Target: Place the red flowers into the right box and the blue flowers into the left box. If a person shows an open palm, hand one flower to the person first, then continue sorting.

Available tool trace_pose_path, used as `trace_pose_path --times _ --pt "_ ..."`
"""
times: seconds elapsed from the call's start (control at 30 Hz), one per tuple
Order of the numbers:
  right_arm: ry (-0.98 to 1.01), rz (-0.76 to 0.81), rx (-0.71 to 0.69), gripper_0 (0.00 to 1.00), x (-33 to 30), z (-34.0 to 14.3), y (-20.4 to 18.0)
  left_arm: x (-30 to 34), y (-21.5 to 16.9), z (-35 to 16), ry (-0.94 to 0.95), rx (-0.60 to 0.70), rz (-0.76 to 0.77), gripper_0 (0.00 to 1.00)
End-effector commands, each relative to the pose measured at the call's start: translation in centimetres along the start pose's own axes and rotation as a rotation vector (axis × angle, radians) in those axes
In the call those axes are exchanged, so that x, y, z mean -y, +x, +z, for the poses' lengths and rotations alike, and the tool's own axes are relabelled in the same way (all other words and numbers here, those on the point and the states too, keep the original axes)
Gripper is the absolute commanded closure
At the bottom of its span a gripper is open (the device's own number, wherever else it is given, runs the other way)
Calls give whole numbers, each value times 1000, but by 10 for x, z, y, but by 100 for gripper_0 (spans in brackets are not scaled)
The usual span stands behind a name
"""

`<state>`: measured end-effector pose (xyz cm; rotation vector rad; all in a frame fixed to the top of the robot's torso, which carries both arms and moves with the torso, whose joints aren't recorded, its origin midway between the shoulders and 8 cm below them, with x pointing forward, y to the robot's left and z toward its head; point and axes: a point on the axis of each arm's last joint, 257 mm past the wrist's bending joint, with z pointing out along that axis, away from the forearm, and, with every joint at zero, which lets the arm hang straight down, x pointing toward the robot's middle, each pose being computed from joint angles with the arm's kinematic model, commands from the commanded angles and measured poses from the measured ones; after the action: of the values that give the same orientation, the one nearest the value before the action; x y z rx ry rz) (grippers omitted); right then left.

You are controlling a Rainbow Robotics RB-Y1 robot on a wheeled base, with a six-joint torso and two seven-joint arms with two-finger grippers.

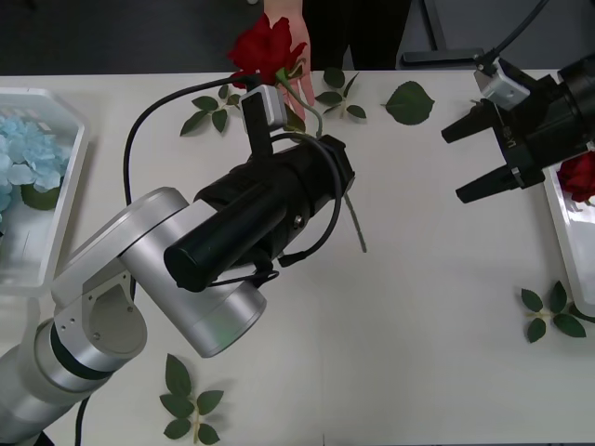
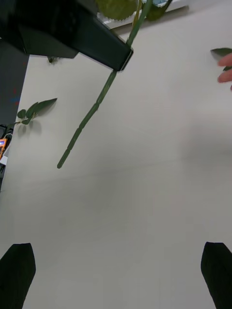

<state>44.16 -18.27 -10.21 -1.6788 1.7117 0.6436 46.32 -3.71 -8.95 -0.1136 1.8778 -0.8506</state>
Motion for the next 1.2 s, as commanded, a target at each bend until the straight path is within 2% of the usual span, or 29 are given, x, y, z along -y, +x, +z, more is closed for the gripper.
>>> trace_pose_path --times 0.03,0.13,0.4,0.57,0.8,1.0,1.07,1.2 --pt "20 46 23 0 2 -2 6 62 -32 0 114 90 -12 100" --pt "15 39 27 0 1 -8 3 81 -41 -1 145 124 -86 100" --pt "-79 85 105 0 -19 -18 -9 96 -37 -6 166 184 -136 100" --pt "-115 174 146 0 -26 -15 -28 102 -44 -9 182 222 -199 100" --pt "-147 268 187 0 -28 3 -43 101 -47 -10 180 234 -197 100" --pt "-143 290 194 0 -27 15 -53 99 -49 -10 176 240 -192 100" --pt "-132 284 189 10 -25 20 -54 98 -49 -10 175 242 -187 100" --pt "-130 289 203 37 -23 30 -59 96 -51 -10 171 248 -182 100"
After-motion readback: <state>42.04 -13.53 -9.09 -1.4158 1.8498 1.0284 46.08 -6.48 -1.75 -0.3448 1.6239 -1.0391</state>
